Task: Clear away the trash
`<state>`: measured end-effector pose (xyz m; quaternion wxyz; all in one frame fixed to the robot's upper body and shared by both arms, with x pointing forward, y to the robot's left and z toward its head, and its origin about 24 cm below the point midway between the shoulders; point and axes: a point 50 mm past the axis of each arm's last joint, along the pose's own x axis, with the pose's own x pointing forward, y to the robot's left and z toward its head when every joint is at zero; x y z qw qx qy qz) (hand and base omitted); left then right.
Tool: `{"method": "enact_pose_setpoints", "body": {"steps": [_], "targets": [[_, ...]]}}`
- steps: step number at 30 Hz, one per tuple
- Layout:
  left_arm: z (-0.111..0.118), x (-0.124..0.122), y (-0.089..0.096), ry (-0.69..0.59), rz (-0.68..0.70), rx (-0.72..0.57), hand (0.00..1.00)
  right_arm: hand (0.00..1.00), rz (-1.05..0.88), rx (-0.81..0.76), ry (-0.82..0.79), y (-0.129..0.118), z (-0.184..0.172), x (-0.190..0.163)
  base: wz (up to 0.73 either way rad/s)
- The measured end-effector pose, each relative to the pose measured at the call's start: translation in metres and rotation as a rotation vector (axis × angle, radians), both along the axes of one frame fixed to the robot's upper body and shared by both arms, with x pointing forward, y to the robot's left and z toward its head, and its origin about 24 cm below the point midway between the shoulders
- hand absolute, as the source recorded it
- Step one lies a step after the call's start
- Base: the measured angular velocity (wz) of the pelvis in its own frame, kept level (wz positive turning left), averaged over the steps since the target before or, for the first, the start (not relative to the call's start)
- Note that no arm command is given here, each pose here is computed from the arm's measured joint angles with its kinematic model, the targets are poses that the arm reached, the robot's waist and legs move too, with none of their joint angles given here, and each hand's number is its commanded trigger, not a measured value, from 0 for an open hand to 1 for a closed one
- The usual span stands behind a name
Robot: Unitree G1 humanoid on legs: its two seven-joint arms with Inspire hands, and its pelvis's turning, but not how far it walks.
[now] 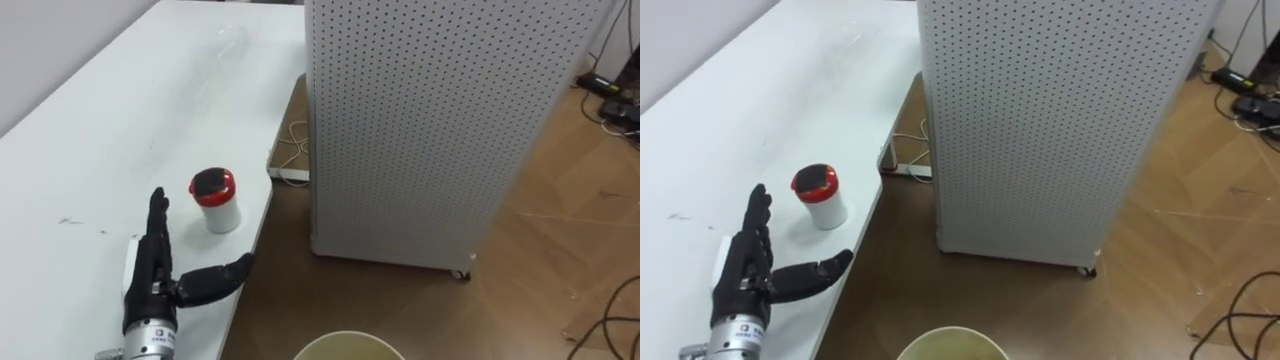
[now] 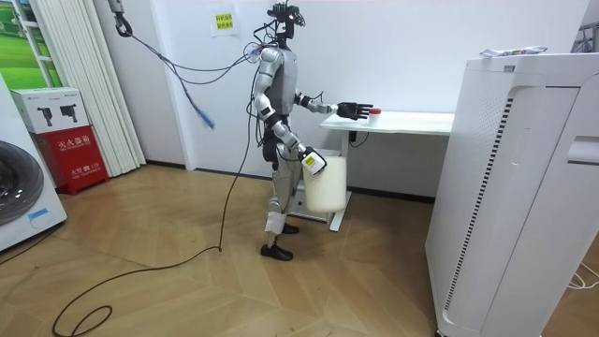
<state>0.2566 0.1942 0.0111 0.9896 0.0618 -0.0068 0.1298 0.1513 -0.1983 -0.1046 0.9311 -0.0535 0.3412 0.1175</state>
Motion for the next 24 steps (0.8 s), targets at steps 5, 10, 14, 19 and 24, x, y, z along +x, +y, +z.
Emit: {"method": "enact_pose_setpoints", "body": {"steps": [5,10,14,19,24], "targets": [[0.002,0.002,0.000,-0.009,0.013,-0.004,0.00,1.00,0.007,0.002,0.004,0.001,0.000,-0.001,-0.07],[0.004,0.015,0.002,-0.009,0.035,-0.015,0.00,1.00,0.007,-0.003,0.002,0.001,0.000,0.000,-0.01],[0.012,0.023,0.001,-0.037,0.045,-0.038,0.00,1.00,-0.008,-0.023,-0.002,0.000,-0.001,0.000,0.00],[0.024,0.035,0.000,-0.078,0.066,-0.062,0.00,1.00,-0.013,-0.043,-0.005,-0.001,0.000,0.000,-0.01],[0.033,0.049,0.010,-0.086,0.107,-0.086,0.00,1.00,-0.016,-0.057,-0.006,-0.002,-0.001,-0.001,-0.06]]}}
